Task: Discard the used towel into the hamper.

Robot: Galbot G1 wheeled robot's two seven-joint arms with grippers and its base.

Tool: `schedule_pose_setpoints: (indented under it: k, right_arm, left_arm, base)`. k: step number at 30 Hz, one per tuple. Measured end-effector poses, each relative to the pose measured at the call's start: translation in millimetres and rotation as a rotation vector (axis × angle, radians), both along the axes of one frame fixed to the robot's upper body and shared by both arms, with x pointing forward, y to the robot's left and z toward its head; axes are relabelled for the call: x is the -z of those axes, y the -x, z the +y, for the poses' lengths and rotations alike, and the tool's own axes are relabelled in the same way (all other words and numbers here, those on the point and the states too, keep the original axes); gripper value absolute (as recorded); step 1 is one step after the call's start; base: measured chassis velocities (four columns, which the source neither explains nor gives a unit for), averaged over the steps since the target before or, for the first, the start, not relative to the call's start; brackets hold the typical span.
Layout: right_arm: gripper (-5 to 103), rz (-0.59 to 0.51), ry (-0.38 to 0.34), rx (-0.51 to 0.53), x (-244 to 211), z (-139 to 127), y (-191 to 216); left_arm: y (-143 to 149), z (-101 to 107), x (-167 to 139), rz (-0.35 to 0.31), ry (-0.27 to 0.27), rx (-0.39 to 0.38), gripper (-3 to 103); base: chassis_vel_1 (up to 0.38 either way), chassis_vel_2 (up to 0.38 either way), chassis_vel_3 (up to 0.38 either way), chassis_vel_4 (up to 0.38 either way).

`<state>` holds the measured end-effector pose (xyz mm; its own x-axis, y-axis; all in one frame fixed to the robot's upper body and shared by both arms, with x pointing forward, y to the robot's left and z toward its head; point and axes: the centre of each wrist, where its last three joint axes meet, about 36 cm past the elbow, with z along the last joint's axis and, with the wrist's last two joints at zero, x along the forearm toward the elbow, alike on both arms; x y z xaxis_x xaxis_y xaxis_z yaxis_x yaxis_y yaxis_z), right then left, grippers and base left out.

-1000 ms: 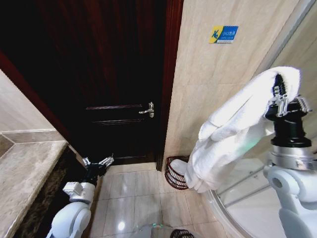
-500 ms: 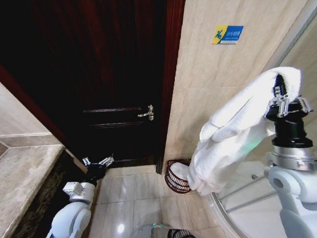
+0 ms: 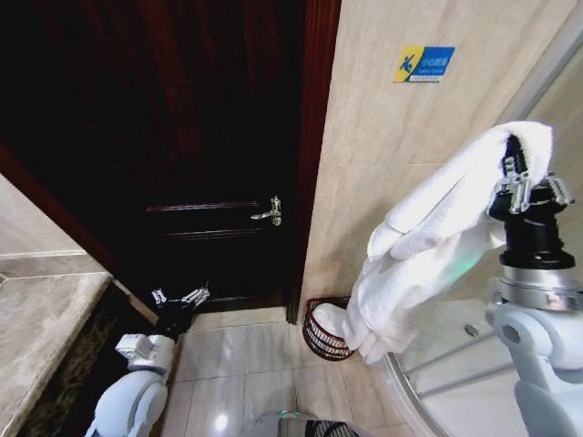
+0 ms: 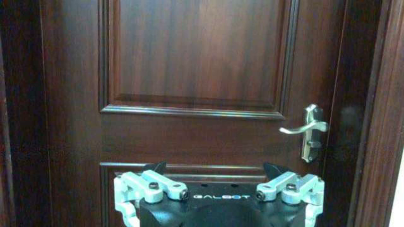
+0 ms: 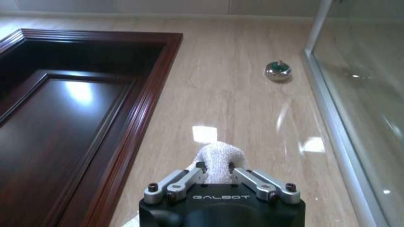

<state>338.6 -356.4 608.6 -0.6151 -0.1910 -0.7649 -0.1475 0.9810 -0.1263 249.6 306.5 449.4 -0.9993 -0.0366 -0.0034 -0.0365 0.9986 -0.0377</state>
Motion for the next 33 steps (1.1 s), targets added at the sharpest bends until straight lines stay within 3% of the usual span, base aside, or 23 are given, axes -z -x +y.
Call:
schedule_pose_setpoints:
  k: [33]
  right_arm:
    - [8, 0.030, -0.014, -0.055, 30, 2, -16]
  left_arm:
    - [0, 0, 0, 0.000, 0.000, 0.000, 100]
  base:
    - [-0.036, 0.034, 0.039, -0.038]
